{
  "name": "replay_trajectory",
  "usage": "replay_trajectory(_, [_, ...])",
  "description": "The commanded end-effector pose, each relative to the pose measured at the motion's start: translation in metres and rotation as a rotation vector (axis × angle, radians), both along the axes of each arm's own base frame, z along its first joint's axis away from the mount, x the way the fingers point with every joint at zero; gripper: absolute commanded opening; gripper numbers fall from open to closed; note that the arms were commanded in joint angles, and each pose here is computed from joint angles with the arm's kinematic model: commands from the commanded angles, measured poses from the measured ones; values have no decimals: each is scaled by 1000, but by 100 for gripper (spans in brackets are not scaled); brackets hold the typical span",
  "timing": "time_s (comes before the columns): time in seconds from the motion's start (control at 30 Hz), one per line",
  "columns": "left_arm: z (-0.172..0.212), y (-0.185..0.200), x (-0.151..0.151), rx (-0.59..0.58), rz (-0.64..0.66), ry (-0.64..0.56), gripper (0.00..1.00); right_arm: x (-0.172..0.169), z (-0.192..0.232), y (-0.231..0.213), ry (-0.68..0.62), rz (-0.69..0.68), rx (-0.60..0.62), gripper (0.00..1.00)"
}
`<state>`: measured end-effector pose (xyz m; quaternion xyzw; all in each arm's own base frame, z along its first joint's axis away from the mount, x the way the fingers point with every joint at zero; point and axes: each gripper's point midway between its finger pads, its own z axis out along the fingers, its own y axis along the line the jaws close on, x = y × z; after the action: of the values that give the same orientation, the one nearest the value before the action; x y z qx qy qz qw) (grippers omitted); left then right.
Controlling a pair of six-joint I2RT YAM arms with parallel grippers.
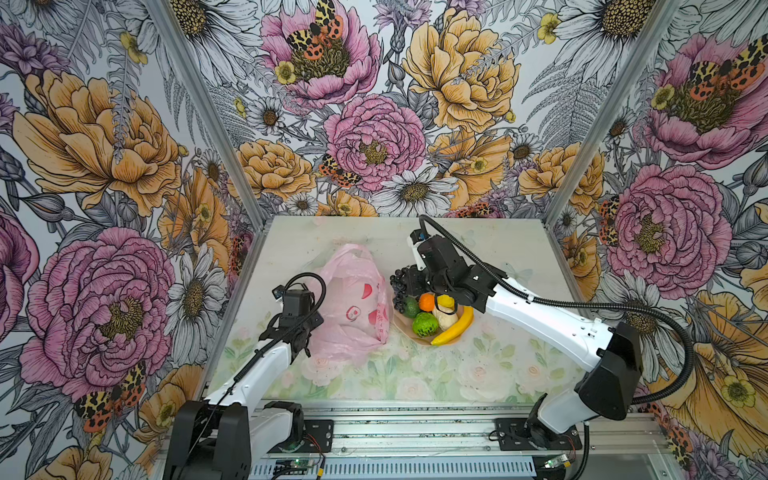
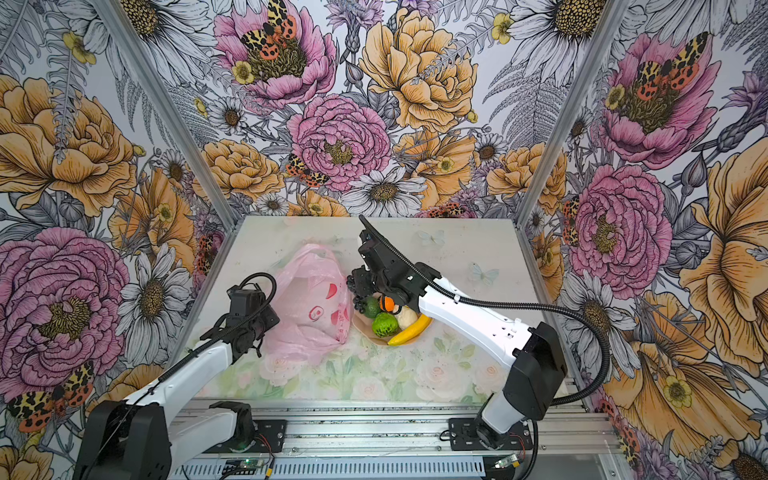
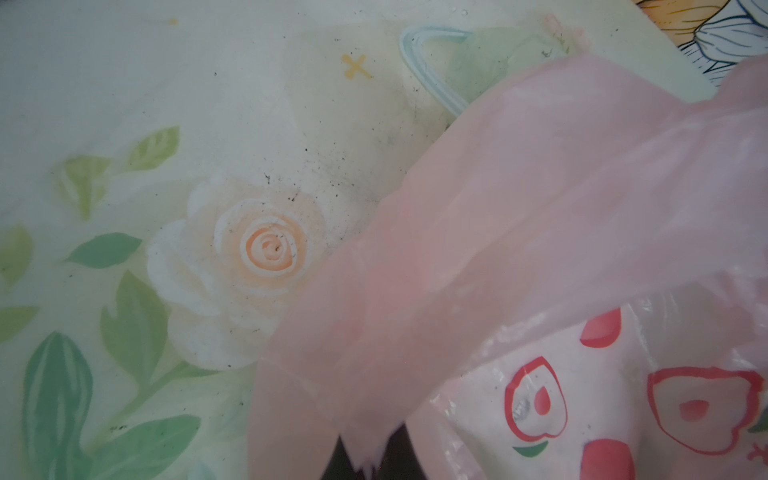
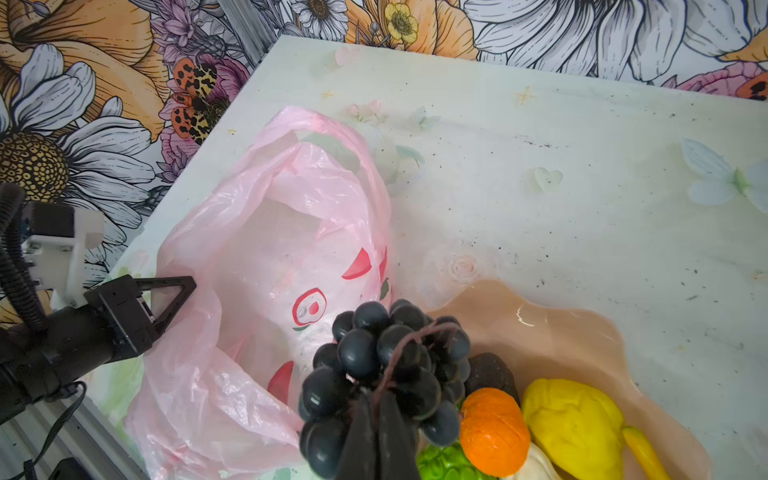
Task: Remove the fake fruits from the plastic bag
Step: 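Lift the black grapes out of the bag with the right gripper, then lower the black grapes into the pink bowl and open the right gripper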
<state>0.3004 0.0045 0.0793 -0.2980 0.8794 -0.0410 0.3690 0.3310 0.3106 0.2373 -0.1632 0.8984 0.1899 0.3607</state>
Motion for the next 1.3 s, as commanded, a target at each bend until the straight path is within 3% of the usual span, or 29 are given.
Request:
replay_trajectory(0.0, [-1, 2, 2, 6, -8, -11, 0, 16, 4, -1, -5, -40, 36, 0])
replay_trajectory(0.27, [0, 2, 2, 5, -7, -12, 0, 28, -22, -18, 51, -93, 15, 0])
replay_trajectory(0.57, [0, 2, 2, 6, -8, -11, 0, 38, -50, -37, 163, -113, 82, 0])
replay_trajectory(1.27, [-2, 2, 2, 7, -8, -4, 0, 52, -97, -94, 220, -251, 32, 0])
